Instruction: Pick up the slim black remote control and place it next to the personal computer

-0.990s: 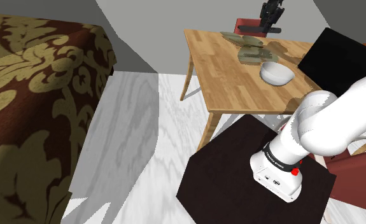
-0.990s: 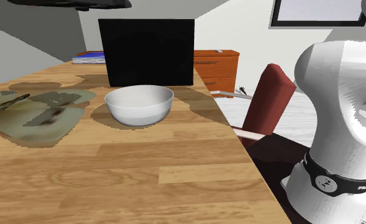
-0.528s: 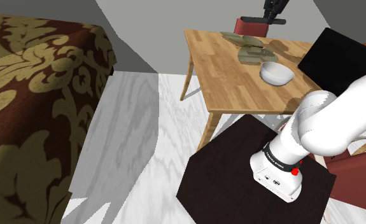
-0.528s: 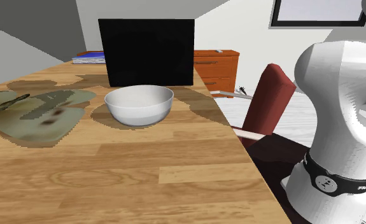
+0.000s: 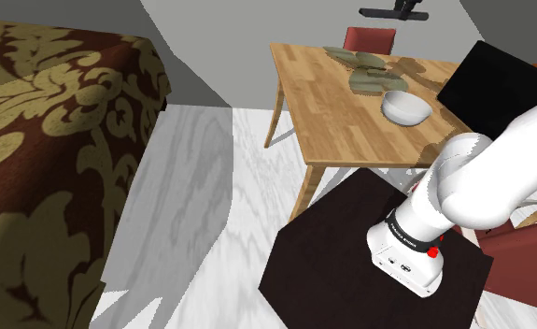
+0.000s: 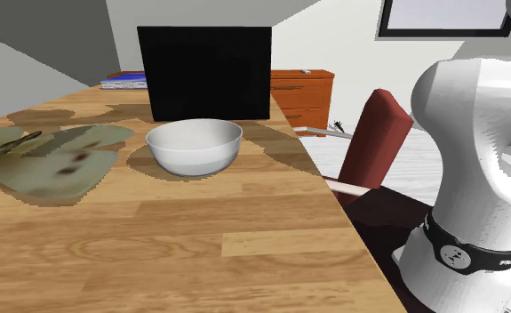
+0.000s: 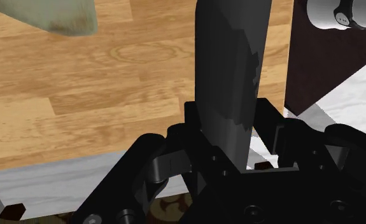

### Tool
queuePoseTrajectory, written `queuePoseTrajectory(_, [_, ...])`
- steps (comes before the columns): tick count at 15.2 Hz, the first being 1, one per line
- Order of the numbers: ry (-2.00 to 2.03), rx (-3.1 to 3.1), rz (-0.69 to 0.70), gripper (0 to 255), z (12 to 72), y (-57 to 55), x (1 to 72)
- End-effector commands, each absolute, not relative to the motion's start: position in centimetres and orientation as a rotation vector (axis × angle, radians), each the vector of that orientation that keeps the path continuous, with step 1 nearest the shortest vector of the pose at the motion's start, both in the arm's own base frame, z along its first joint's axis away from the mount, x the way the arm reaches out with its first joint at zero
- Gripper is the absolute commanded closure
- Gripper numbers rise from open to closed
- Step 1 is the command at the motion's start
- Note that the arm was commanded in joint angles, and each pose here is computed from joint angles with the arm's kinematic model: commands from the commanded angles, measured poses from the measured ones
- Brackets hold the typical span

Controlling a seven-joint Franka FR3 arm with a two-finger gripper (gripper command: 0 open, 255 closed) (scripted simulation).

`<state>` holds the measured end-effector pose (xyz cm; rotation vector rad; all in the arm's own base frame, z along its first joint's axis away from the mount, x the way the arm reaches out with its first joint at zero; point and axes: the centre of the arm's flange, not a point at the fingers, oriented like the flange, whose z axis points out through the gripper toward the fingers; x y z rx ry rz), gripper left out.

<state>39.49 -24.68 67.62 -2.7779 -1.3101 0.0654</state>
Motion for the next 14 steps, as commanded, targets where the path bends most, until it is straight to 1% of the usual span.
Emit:
queuePoseTrajectory(1, [-1.31, -2.778, 0.066, 255, 68.0, -25.7, 38.7])
queuePoseTrajectory(14, [-1.31, -2.778, 0.066, 255, 68.0, -39.1, 27.9])
